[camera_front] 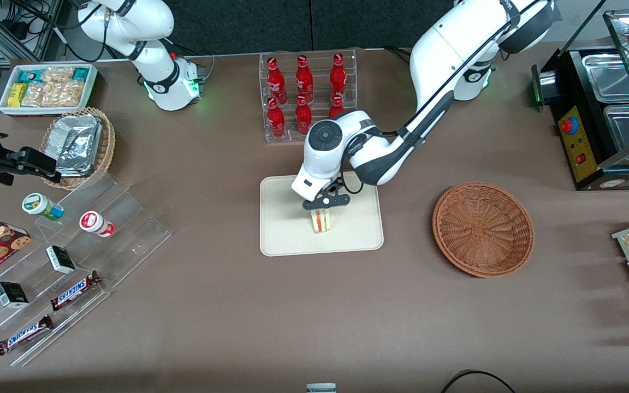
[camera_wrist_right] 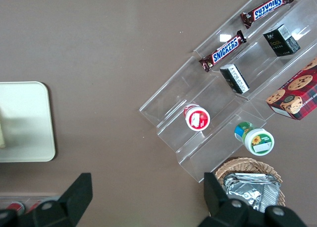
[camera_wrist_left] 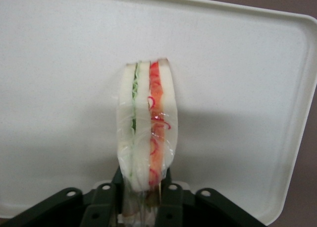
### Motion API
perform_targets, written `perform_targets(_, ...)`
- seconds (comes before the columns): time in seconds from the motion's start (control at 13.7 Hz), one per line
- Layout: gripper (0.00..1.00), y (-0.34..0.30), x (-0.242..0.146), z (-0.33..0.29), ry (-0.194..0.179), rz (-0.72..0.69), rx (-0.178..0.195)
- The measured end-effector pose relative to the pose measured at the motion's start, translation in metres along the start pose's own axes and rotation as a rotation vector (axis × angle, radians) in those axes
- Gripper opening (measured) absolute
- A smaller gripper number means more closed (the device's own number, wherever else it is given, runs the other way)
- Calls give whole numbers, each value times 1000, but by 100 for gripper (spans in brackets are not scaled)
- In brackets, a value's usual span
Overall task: Place sandwich from basket to tray
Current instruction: 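Lower the held sandwich onto the tray's centre, then open the left gripper to release the sandwich and rise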
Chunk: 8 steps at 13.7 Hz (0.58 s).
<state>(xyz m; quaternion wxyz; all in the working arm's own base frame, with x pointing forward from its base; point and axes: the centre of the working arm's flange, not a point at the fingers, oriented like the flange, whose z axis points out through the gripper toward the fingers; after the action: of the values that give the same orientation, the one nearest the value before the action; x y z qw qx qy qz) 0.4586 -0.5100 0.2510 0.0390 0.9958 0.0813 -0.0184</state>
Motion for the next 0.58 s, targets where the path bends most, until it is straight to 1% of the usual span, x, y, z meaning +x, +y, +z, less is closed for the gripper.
perform_targets(0.07,48,0,1,0,1,-1,0)
perform_targets(0.15,60,-1,2,-2,3,-5,0)
perform_targets(0.22,69,-1,5,-6,6,-11,5)
perform_targets(0.36,91,-5,14,-29,21,-41,35)
perform_targets(0.44,99,-9,19,-46,34,-64,49)
perform_targets(0.58,100,-18,29,-87,57,-123,59)
